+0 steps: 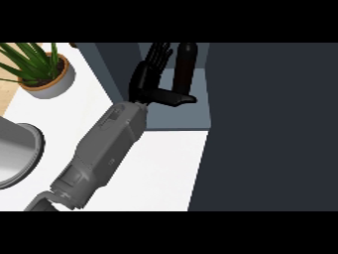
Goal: Pick up the wine, place it into the cabinet and close the cabinet
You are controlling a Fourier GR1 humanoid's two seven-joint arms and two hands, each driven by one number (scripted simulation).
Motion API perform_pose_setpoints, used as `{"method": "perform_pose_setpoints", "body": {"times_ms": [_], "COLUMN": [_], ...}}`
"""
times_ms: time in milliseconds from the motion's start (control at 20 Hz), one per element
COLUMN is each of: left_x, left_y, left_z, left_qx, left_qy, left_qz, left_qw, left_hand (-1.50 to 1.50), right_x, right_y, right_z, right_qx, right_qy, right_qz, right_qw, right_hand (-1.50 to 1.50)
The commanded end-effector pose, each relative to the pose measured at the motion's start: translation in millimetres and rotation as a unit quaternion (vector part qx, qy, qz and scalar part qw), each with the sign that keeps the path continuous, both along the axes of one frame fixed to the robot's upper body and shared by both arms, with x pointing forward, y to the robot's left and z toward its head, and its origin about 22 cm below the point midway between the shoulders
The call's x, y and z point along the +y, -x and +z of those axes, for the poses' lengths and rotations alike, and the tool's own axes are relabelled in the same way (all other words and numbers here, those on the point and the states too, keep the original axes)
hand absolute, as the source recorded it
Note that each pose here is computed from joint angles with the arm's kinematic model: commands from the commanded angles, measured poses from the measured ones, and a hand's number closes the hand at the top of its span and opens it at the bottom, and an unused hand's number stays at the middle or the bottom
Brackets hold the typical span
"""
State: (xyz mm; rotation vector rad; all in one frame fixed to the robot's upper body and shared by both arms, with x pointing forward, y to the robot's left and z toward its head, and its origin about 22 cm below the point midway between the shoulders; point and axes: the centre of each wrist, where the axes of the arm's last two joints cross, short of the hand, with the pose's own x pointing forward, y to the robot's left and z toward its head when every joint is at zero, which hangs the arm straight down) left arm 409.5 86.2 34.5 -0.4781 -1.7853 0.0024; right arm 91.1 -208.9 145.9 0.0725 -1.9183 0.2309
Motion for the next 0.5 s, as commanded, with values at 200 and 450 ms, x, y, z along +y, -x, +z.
{"method": "perform_pose_setpoints", "body": {"times_ms": [200, 450], "left_x": [5, 2], "left_y": [48.6, 85.7], "left_z": [-34, -48], "left_qx": [0.025, 0.032], "left_qy": [0.029, 0.025], "left_qz": [-0.024, -0.023], "left_qw": [0.9990, 0.9989], "left_hand": [-1.50, -1.50], "right_x": [-3, 3], "right_y": [22, 28], "right_z": [39, 42], "right_qx": [-0.011, -0.007], "right_qy": [-0.057, -0.054], "right_qz": [0.013, 0.015], "right_qw": [0.998, 0.998], "right_hand": [-1.50, -1.50]}}
